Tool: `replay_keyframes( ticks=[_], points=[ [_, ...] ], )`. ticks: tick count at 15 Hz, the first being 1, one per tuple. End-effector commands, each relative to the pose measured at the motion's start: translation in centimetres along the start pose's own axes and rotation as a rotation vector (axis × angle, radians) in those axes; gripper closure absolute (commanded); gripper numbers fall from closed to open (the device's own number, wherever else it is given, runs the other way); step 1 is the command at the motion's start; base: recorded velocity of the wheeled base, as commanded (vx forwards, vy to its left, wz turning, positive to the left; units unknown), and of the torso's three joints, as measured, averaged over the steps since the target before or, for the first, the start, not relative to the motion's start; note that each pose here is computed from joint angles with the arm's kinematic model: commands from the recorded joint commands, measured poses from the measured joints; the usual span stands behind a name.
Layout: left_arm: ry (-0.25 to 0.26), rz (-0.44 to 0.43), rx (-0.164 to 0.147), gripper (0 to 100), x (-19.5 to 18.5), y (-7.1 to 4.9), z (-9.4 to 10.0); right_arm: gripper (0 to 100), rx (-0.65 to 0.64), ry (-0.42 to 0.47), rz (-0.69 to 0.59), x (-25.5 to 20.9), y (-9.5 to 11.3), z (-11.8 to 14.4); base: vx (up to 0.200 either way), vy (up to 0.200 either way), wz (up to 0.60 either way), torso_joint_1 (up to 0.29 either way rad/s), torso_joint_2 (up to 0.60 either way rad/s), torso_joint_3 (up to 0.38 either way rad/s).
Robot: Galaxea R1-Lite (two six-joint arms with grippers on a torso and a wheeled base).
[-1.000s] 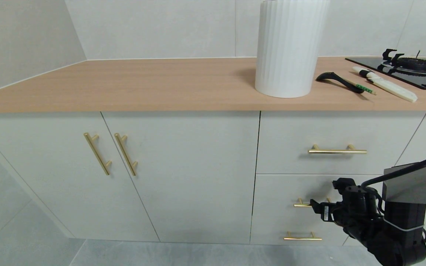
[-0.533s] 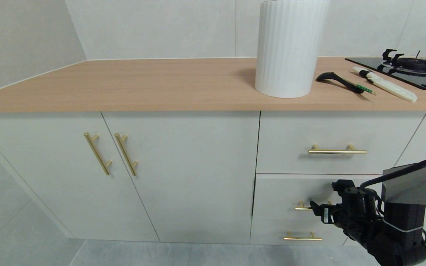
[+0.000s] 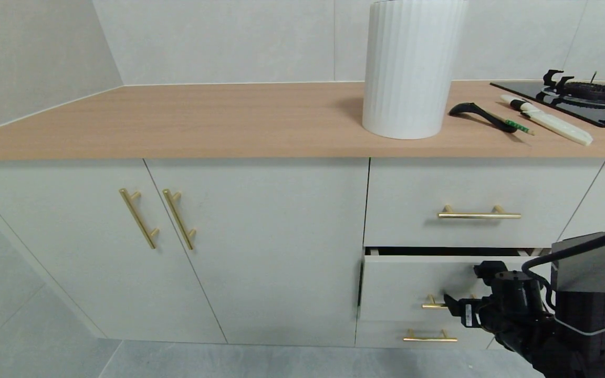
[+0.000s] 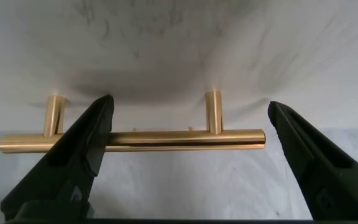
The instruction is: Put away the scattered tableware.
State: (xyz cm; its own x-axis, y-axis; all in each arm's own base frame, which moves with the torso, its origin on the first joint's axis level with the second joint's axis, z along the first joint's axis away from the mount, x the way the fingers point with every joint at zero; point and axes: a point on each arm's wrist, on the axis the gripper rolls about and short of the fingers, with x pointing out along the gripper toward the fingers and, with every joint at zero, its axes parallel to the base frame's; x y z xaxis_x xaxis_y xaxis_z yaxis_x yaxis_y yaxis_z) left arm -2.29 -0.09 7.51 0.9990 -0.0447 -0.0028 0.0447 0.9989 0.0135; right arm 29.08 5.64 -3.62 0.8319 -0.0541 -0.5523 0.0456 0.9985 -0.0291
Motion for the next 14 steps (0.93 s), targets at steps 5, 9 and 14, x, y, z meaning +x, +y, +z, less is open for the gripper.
replay_keyframes(
  ticks=[5, 9, 14],
  points=[
    [0.0, 0.0, 0.0, 0, 0.0, 0.0, 0.0, 0, -0.095, -0.154, 0.139, -11.6, 1.5, 5.8, 0.0, 0.0, 0.0, 0.0, 0.0, 0.0],
    [0.0, 0.0, 0.0, 0, 0.0, 0.0, 0.0, 0, -0.06, -0.269, 0.167, -15.5, 1.3, 9.3, 0.0, 0.0, 0.0, 0.0, 0.0, 0.0],
    [0.0, 0.0, 0.0, 0, 0.0, 0.0, 0.0, 0, 0.012, -0.232, 0.167, -13.2, 2.1, 9.7, 0.0, 0.0, 0.0, 0.0, 0.0, 0.0]
  ],
)
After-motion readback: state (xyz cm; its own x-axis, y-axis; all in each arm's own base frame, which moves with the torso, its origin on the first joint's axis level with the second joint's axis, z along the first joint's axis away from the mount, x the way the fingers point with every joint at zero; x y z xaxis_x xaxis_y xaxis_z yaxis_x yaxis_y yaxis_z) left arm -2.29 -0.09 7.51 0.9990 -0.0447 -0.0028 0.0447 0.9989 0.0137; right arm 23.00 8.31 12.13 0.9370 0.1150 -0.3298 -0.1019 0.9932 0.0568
